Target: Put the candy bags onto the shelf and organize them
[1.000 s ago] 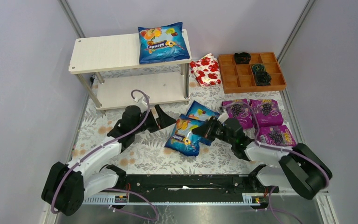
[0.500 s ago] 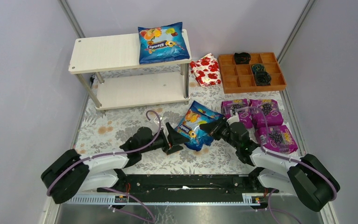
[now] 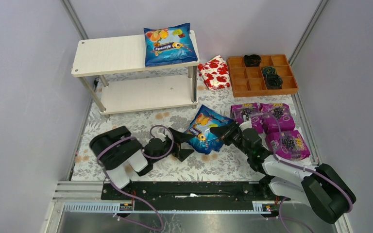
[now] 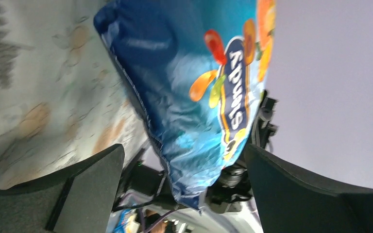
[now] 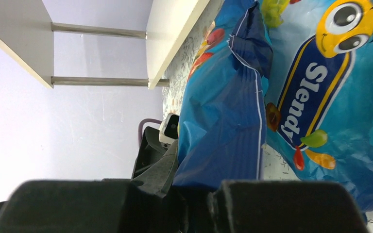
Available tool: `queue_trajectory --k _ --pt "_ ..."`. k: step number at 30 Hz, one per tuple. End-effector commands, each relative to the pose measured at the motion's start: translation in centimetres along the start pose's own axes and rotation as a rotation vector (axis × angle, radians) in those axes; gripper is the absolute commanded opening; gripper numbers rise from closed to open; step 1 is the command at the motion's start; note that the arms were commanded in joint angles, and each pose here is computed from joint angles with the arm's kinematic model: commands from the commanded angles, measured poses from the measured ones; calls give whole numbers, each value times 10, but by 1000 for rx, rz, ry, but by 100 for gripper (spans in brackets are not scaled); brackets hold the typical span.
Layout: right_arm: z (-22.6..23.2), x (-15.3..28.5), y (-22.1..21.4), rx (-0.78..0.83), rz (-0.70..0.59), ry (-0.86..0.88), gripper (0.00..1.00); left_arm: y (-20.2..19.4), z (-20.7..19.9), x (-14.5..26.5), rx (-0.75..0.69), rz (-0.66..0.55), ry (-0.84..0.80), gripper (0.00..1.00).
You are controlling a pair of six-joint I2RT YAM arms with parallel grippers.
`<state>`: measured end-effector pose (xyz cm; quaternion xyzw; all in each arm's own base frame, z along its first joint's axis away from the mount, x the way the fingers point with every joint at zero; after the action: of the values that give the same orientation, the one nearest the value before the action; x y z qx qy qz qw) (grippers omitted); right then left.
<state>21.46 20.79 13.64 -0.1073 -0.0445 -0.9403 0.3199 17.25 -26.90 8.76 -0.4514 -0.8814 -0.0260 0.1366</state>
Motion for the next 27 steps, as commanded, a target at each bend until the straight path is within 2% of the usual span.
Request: queue_trajectory --k 1,4,9,12,18,27 --pt "50 7 21 -32 -100 203 0 2 -22 -10 121 11 -150 99" --pt "55 6 17 -5 -65 205 0 -5 -20 -22 140 75 -141 98" --pt "50 8 22 -25 -57 202 0 -3 -31 -27 110 65 -179 95" --pt "50 7 22 -32 -36 202 0 -7 -32 -34 130 116 -181 92" --pt "48 8 22 -28 -10 194 0 -6 -37 -38 142 119 -194 76" --pt "24 16 11 -51 53 167 0 7 -55 -29 69 53 -263 42"
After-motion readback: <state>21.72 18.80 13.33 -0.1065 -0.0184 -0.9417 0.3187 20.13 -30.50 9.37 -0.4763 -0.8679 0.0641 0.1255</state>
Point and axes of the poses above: each gripper's point midway between its finger pads, its own x axis back along the fingers, its own z axis along the line the jaws close on, y = z × x, the point moved 4 cm from there along x, back along the fingers, and after that the axes turned 13 degrees about -x, right-handed, at the moved point
